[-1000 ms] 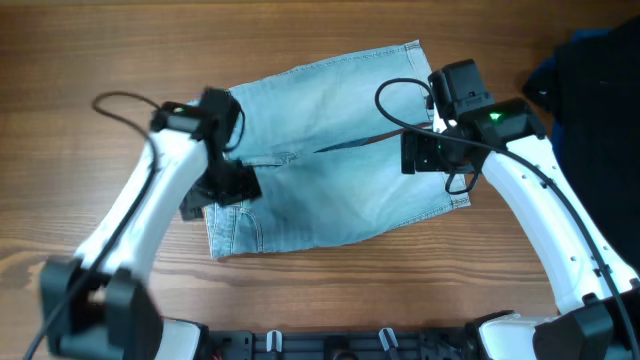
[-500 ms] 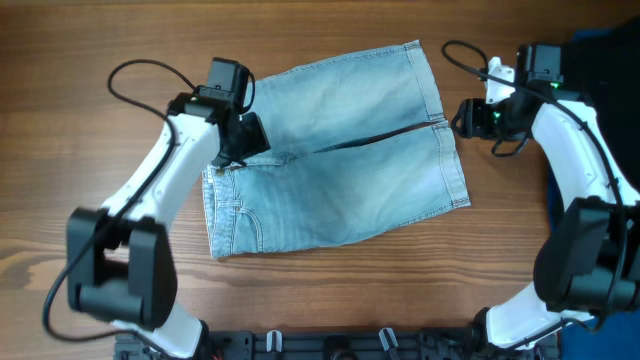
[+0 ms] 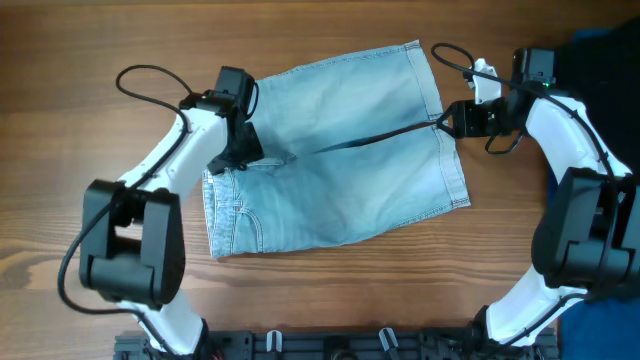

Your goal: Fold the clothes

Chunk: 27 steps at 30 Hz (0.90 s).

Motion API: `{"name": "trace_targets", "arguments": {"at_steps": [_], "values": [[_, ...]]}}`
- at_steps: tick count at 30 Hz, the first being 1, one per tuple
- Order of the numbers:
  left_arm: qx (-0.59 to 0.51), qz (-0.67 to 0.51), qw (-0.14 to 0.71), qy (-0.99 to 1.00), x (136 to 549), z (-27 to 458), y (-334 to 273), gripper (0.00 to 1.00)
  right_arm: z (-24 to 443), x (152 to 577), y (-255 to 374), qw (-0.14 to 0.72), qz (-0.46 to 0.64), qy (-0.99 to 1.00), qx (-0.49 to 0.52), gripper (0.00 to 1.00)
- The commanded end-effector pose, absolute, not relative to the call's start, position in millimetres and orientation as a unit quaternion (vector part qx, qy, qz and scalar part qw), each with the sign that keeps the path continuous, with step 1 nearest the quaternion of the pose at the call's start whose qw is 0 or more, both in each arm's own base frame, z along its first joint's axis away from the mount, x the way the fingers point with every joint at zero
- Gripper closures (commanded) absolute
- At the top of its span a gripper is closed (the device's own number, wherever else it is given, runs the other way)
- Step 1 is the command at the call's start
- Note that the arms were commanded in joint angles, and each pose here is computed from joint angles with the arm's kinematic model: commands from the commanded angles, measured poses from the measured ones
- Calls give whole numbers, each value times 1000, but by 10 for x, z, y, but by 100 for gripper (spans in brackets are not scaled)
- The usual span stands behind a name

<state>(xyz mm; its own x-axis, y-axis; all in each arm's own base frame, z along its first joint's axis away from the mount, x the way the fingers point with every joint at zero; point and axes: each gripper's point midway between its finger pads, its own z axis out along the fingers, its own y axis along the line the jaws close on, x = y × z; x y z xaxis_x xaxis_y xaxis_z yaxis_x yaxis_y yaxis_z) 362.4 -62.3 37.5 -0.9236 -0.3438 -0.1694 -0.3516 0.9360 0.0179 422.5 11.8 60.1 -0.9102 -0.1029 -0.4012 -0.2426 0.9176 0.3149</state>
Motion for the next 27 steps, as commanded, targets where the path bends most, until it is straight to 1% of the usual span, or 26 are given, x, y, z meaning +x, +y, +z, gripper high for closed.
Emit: {"name": "trace_targets", "arguments": {"at_steps": [1,4,5,6,8,9,13,20,23,25,27], "values": [[-224,34,94,969,3576,610,-303,40,572,4230,150,193,194,957,-99,42],[-260,0,45,965,3434,385,-219,51,584,4265,145,200,193,956,-98,41],[-266,-21,38,963,3410,279,-245,55,593,4292,141,205,191,955,-99,44],[-268,-28,39,962,3401,225,-253,58,603,4332,128,212,189,955,-91,50],[-268,-31,43,962,3401,177,-258,60,658,4476,95,233,191,952,-45,81],[-268,-33,49,962,3413,144,-259,61,699,4563,93,248,193,949,-29,90],[-266,-42,78,960,3484,14,-261,61,761,4696,168,277,182,942,-50,91],[-253,-13,139,957,3753,-68,-121,66,801,4769,292,293,179,937,-68,91],[-231,-12,164,959,3941,-237,-114,67,797,4762,292,291,179,937,-67,91],[-204,-15,194,960,4148,-418,-127,66,787,4748,294,288,179,938,-66,91],[-203,-25,229,952,4351,-498,-139,66,775,4728,296,283,180,940,-65,91]]}}
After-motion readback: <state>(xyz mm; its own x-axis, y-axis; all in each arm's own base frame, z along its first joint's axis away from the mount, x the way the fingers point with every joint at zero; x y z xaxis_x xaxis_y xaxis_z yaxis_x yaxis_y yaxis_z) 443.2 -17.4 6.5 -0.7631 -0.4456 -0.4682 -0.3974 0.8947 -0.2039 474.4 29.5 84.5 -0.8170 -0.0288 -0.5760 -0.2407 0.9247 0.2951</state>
